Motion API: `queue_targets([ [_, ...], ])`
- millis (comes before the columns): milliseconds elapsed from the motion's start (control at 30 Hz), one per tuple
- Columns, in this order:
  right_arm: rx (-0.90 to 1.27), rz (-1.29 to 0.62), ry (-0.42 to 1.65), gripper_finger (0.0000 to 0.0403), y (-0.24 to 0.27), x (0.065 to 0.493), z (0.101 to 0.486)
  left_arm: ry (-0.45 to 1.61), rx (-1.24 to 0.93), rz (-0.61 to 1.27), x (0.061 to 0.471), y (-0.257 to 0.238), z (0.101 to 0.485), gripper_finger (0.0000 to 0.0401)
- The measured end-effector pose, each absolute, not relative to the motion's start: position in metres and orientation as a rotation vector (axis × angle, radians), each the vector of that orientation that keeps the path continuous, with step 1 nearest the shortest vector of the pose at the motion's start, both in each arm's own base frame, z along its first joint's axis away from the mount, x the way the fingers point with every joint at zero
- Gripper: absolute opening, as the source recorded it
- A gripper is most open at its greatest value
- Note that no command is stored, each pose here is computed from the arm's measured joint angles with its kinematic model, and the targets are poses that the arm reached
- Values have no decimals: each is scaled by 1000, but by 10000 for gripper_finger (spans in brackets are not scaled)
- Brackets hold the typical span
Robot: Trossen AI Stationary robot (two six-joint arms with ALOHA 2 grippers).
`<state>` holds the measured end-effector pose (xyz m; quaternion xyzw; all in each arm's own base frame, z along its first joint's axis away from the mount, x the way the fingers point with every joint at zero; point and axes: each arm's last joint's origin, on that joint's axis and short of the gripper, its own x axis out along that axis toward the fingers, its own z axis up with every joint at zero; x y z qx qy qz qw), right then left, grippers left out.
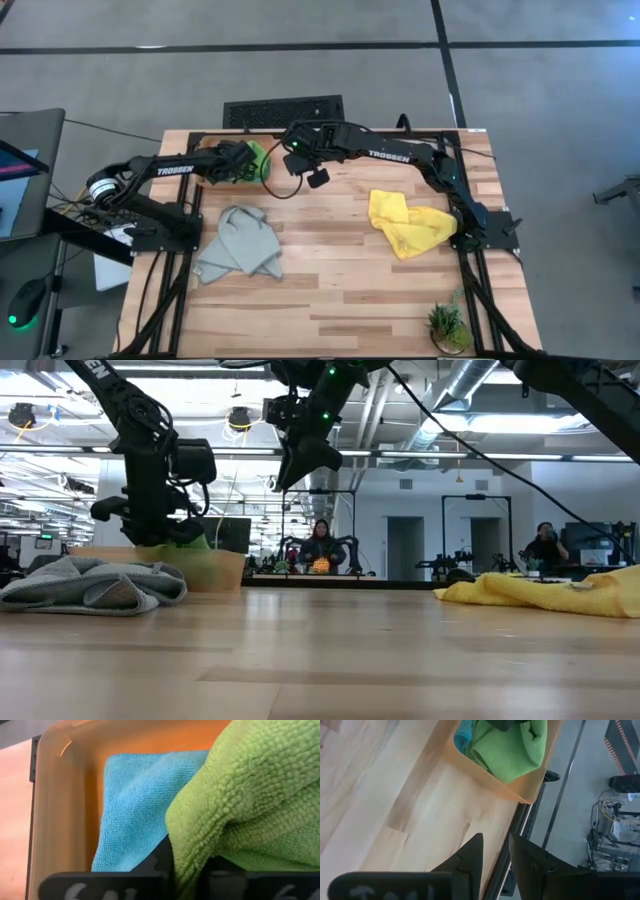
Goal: Fold microfiber towels
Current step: Put the green microfiber cloth into the orange bin
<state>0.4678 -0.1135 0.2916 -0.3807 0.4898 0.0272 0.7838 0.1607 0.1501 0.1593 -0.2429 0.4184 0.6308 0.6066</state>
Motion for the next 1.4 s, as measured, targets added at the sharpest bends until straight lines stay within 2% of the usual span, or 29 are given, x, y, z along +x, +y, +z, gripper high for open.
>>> queue_targets([
  [267, -825, 67, 1052, 118, -108, 469, 292, 1008, -512, 1505, 156, 151, 159, 107],
  [433, -818, 62, 1055, 118, -109, 469, 292, 977, -504, 1543, 154, 150, 165, 134],
  [767, -813, 61, 1055, 118, -109, 469, 291, 910, -494, 1444, 149, 144, 209, 139],
  [1000, -801, 65, 1072, 118, -109, 467, 290, 836, -481, 1386, 145, 139, 225, 139],
  [1200, -800, 65, 1073, 118, -109, 467, 290, 809, -437, 1207, 161, 148, 224, 139],
  [1400, -801, 64, 1075, 118, -109, 467, 290, 854, -404, 1157, 179, 162, 203, 139],
])
